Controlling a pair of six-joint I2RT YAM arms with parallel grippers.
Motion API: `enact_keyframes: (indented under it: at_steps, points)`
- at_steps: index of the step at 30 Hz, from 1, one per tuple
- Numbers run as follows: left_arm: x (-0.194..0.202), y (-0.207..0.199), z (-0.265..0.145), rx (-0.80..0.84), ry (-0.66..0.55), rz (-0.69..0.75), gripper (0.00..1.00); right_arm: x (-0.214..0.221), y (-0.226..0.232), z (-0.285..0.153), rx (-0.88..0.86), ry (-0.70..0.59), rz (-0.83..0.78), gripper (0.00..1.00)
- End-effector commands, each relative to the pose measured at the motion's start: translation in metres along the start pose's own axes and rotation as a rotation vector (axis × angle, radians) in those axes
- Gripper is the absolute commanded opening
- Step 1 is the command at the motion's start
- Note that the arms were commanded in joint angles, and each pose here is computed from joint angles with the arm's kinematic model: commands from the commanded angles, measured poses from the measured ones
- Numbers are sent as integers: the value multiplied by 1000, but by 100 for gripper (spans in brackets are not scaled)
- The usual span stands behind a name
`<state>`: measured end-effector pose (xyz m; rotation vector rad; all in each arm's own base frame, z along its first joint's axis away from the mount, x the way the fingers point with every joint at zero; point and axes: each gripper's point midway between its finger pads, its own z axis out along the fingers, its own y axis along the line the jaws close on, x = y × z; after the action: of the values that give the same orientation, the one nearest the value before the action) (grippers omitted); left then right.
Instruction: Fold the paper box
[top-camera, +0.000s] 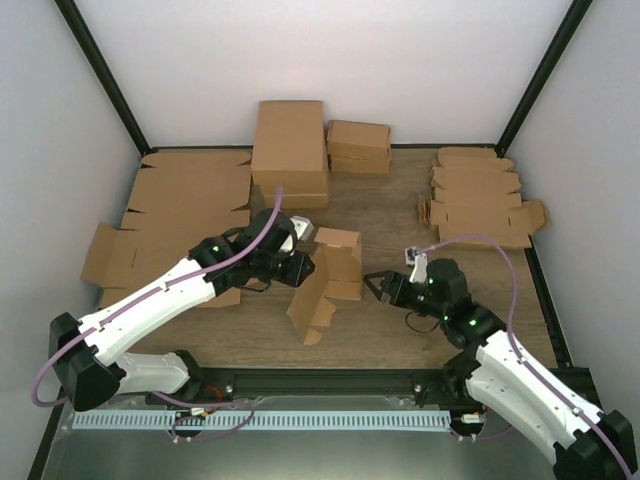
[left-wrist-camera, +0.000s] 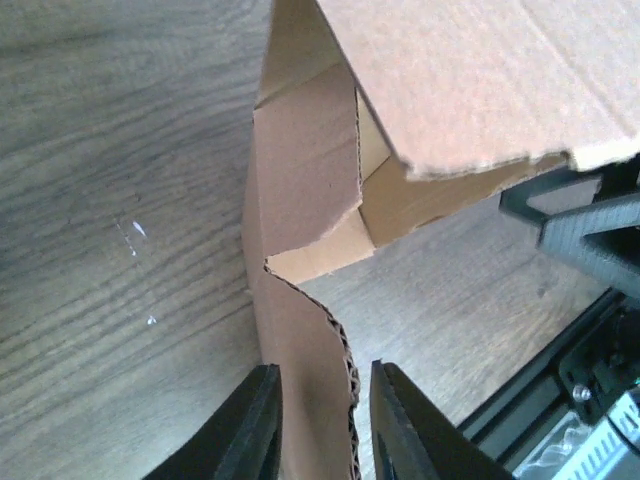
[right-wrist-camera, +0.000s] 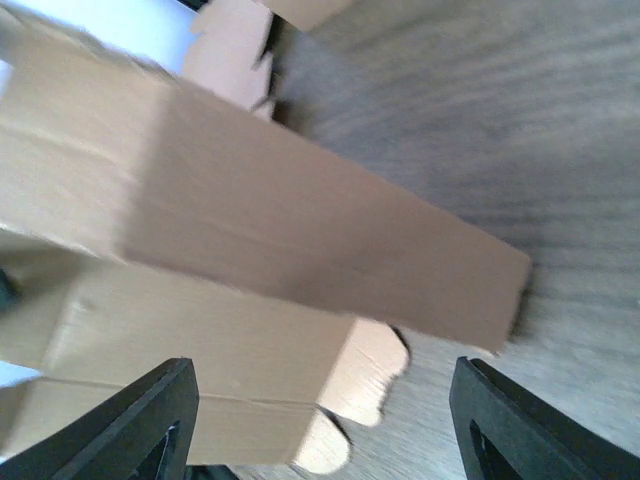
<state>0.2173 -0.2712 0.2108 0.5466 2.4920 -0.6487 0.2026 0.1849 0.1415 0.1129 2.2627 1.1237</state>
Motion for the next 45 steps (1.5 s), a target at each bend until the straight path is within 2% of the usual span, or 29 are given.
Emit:
enact_keyframes:
  at_steps: [1, 3, 6, 11, 16, 22, 27, 30, 34, 36, 38, 45]
  points:
    - [5, -11, -1, 65, 13, 4, 35, -24, 38, -14, -86, 2, -63, 72]
    - [3, -12, -2, 70, 9, -1, 46, -32, 39, -13, -68, -6, -65, 72]
    - [-5, -16, -9, 87, -30, -17, 53, -46, 43, -14, -66, -35, -74, 72]
    - [-32, -32, -45, 200, -193, -60, 60, -63, 56, -17, -82, -69, -99, 72]
    - [-47, -17, -58, 254, -238, -121, 61, -72, 62, -14, -72, -74, -112, 71]
    - [-48, -1, -37, 351, -215, -176, 59, -76, 55, -13, -33, -89, -118, 64]
    - [-51, -4, -15, 420, -184, -171, 45, -77, 55, -13, -33, -96, -122, 56]
    - [-55, -8, -8, 458, -181, -166, 43, -76, 56, -10, -41, -83, -124, 52]
    - [-54, -7, 10, 470, -140, -178, 42, -73, 52, -4, -35, -63, -123, 50]
    - [-52, -5, 18, 469, -126, -185, 34, -72, 49, -2, -30, -55, -124, 49]
    - [-50, -2, 27, 465, -108, -197, 31, -70, 47, 0, -25, -49, -125, 48]
    - [-46, 0, 43, 477, -80, -217, 28, -65, 45, 4, -33, -29, -126, 44]
